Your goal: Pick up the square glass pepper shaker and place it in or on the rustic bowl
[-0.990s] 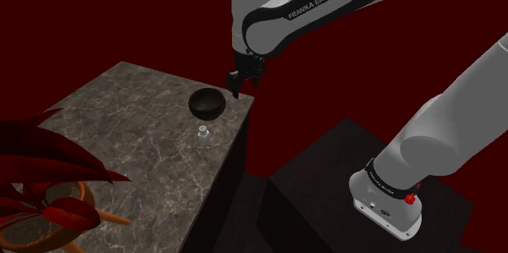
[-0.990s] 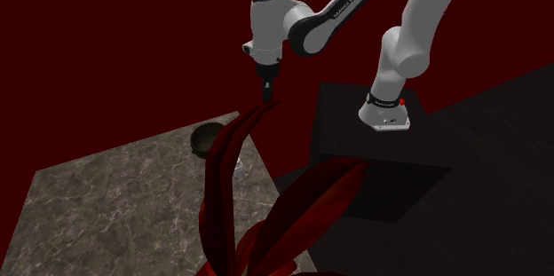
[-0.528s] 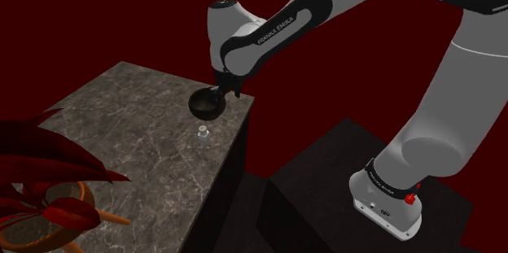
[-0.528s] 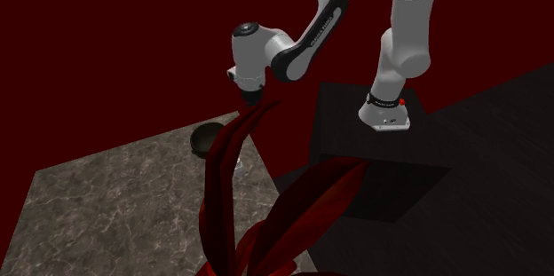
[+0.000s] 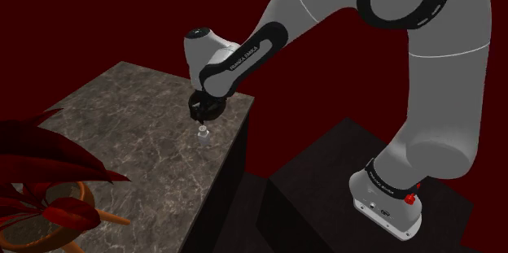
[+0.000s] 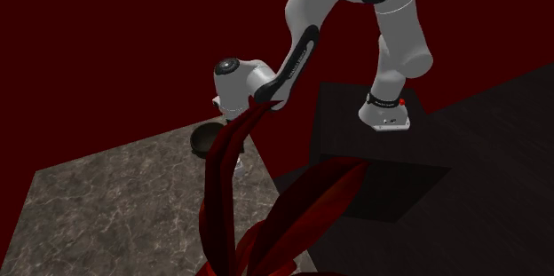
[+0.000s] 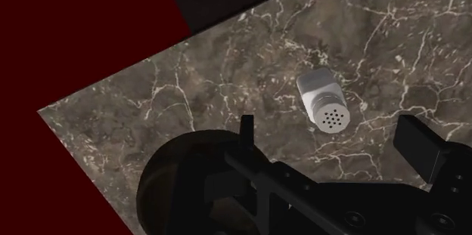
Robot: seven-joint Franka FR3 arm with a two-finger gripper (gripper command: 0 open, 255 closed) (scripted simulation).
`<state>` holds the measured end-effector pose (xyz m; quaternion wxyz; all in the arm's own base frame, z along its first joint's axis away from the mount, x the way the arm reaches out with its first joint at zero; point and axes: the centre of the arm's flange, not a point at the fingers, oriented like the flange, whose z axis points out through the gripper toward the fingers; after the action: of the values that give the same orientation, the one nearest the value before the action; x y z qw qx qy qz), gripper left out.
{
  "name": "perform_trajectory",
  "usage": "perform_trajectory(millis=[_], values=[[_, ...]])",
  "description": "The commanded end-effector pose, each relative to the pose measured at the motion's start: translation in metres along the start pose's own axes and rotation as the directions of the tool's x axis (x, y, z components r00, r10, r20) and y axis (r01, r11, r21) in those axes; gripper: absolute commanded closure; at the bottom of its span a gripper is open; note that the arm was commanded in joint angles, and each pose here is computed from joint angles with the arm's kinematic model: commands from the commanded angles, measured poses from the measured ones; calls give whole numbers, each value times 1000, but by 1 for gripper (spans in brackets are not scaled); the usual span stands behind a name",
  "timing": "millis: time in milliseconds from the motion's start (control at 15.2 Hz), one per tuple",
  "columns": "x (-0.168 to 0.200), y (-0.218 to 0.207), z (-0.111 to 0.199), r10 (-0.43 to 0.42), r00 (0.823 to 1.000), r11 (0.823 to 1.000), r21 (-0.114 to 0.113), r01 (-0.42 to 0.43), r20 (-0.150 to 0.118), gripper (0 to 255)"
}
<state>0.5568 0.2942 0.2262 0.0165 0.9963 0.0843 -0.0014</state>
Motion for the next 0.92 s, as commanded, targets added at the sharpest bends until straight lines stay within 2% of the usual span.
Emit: perform_trajectory(millis=[0,198,726,858], values=[[16,-12,19,-5,1000,1000,-2,5,2,0],[37,-30,49,-14,1000,1000,-5,14,6,0],[38,-30,91,-15,1000,1000,-5,15,6,0],[38,-30,91,-15,1000,1000,-5,15,6,0]])
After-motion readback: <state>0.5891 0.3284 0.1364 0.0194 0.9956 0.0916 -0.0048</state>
